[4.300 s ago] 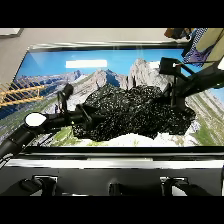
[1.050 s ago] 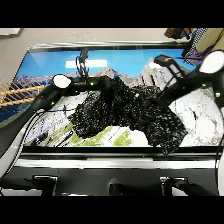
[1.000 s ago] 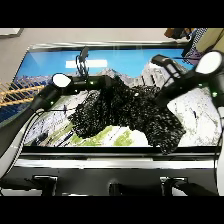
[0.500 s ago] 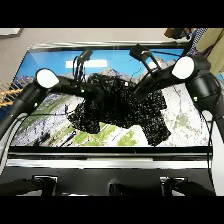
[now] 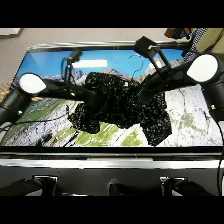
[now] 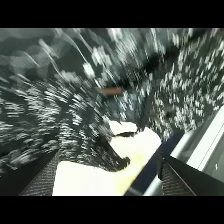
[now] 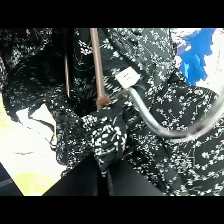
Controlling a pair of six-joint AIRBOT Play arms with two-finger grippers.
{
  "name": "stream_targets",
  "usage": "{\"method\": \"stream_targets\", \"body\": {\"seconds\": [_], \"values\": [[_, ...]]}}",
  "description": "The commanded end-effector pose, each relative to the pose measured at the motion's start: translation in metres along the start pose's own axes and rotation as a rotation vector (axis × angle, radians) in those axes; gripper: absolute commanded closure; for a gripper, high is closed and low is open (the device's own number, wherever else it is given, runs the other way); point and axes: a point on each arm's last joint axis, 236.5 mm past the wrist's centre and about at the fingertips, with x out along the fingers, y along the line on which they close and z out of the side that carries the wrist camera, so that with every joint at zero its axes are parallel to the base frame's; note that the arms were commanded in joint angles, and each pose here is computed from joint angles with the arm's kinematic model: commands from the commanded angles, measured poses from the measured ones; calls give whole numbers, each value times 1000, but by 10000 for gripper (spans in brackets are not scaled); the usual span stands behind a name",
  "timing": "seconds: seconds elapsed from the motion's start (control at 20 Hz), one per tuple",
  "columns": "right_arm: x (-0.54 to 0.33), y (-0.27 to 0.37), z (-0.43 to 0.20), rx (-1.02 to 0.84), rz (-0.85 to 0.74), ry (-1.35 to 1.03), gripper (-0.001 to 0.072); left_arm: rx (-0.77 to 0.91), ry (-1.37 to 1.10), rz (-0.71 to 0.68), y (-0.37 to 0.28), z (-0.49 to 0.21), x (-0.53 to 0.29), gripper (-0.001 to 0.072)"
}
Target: Fold the clothes and pants, and hang the long-sleeved shirts on hangers.
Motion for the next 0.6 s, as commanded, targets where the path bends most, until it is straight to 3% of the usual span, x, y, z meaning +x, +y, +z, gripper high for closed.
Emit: {"method": "stream_targets", "body": {"seconds": [0.0, 0.35, 0.55], "values": [[-2, -2, 1, -111, -13, -2, 696, 4, -53, 48, 17, 20, -43, -13], [29, -4, -6, -402, 42, 27, 694, 373, 213, 172, 68, -36, -68, -2], [38, 11, 3, -495, 113, -32, 695, 525, 221, 251, 93, -33, -68, -3]]}}
